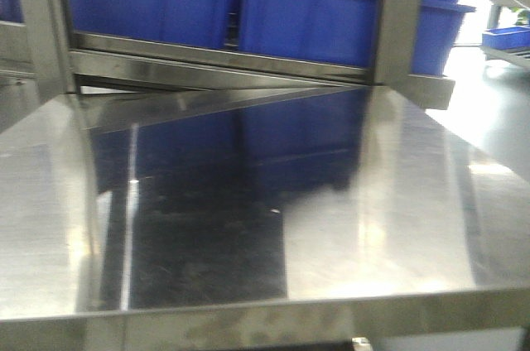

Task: Move white bin to right shelf second layer
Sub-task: 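Drive the base away from the table carrying the bin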

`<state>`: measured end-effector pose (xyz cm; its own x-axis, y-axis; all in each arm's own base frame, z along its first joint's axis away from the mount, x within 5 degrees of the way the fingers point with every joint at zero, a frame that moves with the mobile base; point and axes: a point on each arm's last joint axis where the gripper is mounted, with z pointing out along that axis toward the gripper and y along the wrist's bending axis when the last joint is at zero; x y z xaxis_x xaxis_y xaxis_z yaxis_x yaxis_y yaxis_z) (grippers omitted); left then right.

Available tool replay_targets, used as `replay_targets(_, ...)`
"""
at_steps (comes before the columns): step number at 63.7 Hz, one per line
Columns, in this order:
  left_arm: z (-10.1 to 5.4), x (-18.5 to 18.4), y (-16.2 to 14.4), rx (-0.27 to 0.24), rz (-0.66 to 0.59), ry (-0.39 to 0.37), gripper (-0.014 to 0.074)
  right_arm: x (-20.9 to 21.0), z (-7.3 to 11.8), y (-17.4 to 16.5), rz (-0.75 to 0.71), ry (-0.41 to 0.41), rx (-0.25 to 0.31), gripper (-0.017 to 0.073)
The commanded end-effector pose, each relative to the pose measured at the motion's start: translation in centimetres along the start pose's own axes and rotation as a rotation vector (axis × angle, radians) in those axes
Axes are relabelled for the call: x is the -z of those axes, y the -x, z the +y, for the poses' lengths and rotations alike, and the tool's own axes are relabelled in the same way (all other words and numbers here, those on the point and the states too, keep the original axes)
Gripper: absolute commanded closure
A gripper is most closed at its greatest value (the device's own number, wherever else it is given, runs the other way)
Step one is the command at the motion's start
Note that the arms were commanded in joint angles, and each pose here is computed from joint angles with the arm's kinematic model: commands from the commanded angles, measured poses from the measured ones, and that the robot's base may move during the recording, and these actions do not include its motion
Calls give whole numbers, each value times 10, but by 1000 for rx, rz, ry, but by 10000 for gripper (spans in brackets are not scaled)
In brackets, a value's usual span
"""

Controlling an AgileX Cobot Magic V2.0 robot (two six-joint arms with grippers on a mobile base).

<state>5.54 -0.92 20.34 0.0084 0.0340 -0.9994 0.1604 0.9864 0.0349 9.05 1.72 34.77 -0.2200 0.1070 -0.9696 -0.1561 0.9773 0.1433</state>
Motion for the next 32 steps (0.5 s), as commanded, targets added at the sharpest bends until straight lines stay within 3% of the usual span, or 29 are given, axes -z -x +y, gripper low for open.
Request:
replay_targets(1, 0, 0, -4, 9, -62, 2, 509, 4, 2, 18, -130, 13, 6, 504)
replay_targets(32, 0, 0, -4, 9, -62, 2, 509, 4, 2, 18, -130, 13, 6, 504)
